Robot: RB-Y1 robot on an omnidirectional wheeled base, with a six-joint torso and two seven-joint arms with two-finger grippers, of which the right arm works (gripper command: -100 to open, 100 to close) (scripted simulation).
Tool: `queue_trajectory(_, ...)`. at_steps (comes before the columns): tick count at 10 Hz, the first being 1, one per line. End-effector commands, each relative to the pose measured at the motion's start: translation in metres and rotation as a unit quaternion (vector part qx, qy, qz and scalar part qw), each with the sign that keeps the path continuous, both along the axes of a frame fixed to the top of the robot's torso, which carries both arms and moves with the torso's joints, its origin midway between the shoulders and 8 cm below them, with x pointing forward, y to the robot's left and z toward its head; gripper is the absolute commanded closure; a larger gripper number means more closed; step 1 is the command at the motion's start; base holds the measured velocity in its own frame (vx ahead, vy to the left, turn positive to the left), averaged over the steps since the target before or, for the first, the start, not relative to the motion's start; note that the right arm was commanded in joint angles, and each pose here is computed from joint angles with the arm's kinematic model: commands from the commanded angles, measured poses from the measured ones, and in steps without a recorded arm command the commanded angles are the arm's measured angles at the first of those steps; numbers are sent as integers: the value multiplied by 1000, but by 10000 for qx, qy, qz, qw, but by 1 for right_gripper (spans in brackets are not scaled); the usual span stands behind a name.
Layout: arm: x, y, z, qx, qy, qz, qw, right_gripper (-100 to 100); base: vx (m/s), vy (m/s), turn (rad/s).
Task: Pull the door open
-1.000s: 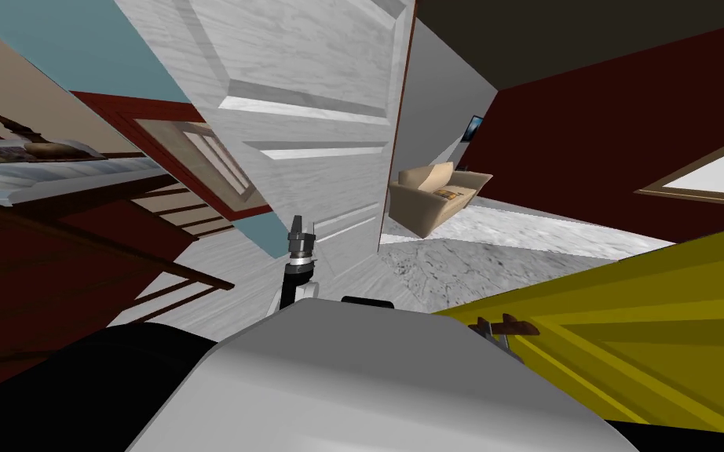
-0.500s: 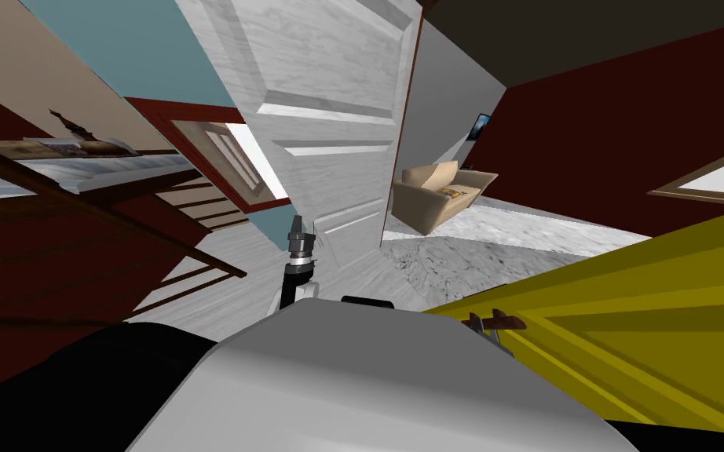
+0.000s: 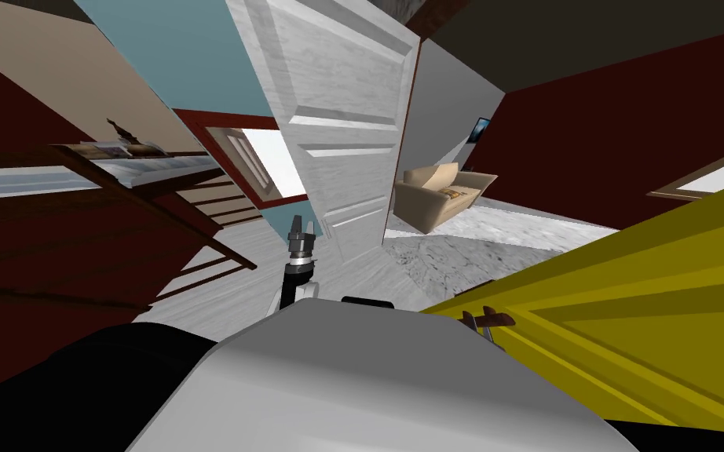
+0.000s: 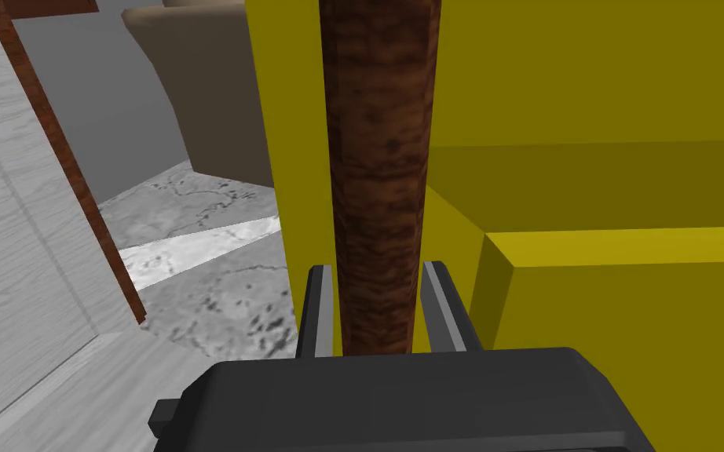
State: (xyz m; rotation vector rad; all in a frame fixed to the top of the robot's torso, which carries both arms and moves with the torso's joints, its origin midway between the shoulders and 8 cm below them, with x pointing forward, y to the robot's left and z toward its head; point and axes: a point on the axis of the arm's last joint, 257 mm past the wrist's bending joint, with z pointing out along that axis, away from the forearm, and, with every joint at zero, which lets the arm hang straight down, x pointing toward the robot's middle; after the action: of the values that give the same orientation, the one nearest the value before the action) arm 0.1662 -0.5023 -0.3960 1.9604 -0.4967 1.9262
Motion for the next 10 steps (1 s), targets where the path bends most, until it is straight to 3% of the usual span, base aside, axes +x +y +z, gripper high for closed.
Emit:
queue_trajectory(1, 2, 7, 1, -14, -35, 120, 9999, 100, -214, 11, 49)
queue_trajectory(6, 6, 40, 4, -27, -77, 701, 9975, 100, -224, -1, 53)
queue_trajectory(8, 6, 40, 3, -21, -50, 716, 9974, 100, -152, 31, 9)
queue_trajectory(10, 6, 52, 2, -13, -32, 907, 9959, 100, -169, -13, 39)
